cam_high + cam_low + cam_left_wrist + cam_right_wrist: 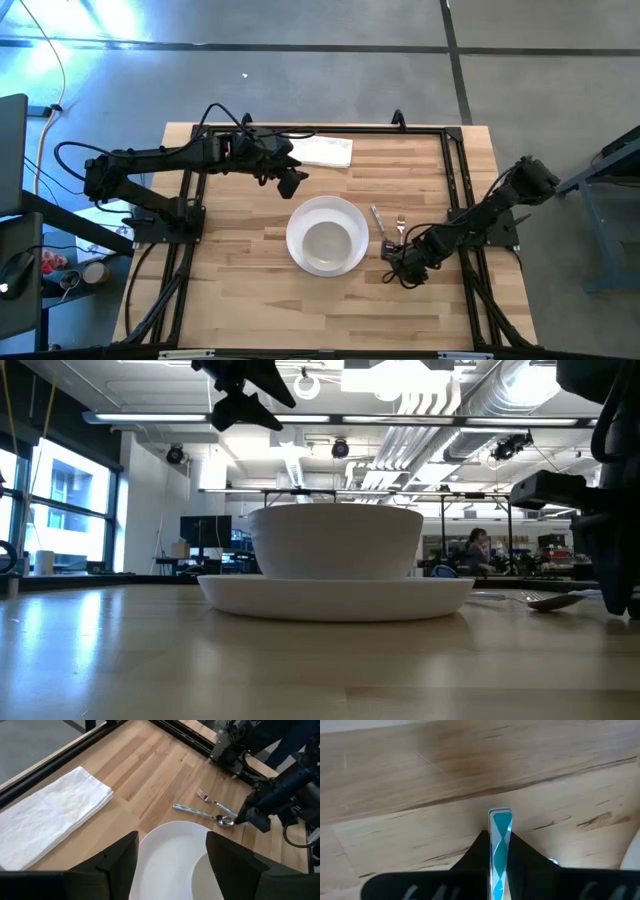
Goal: Set table place
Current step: Put the blue fork to the right of the blue spoon
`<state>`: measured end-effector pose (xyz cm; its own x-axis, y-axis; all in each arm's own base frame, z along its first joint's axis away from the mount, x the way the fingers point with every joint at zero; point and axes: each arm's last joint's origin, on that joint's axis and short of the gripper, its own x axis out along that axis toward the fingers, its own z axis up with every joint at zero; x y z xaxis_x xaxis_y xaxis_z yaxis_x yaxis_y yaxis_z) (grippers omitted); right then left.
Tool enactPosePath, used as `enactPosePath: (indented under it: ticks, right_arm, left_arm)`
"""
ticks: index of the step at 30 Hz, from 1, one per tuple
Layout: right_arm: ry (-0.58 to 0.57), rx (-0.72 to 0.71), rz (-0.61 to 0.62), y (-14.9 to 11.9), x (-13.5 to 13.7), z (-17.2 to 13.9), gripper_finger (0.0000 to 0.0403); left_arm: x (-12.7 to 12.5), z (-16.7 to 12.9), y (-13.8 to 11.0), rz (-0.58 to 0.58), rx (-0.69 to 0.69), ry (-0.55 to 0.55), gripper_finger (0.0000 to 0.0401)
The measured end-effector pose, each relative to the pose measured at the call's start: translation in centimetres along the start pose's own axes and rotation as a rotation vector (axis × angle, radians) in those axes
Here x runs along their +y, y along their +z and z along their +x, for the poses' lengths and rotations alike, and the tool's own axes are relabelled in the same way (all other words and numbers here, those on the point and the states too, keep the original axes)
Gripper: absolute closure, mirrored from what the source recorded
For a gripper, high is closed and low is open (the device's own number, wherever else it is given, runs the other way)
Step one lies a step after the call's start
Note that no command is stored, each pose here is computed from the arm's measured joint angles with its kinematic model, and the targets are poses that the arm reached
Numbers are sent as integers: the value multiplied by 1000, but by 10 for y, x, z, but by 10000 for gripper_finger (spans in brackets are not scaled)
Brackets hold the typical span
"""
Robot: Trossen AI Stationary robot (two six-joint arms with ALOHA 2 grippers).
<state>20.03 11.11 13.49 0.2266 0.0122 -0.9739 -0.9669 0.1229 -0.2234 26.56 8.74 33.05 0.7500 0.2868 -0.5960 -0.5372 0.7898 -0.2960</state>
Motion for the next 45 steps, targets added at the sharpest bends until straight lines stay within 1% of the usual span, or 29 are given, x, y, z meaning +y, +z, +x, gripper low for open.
enactPosePath:
  ticks: [6, 11, 17, 21, 26, 31, 36, 39, 45]
  right_arm:
    - [2, -2, 4, 0, 0, 0, 398]
    - [11, -26, 70, 0, 0, 0, 398]
    - [9, -29, 71, 1, -1, 1, 398]
    - [17, -36, 94, 1, 0, 1, 398]
    - [21, -38, 79, 1, 0, 1, 398]
    - [12, -46, 134, -1, 4, 5, 398]
    - [9, -40, 135, -4, 8, 8, 398]
    - [9, -49, 162, -3, 8, 8, 398]
    - [6, -51, 149, -2, 9, 8, 398]
  left_arm:
    - [0, 0, 0, 9, 3, -7, 178]
    - [0, 0, 0, 11, 3, -7, 178]
    - [0, 0, 0, 11, 3, -7, 178]
    - [0, 0, 0, 11, 3, -7, 178]
    - [0, 0, 0, 11, 2, -6, 178]
    - [0, 0, 0, 11, 2, -6, 178]
    - [0, 0, 0, 11, 2, -5, 178]
    - [0, 0, 0, 10, 0, -4, 178]
    - [0, 0, 0, 10, 0, -4, 178]
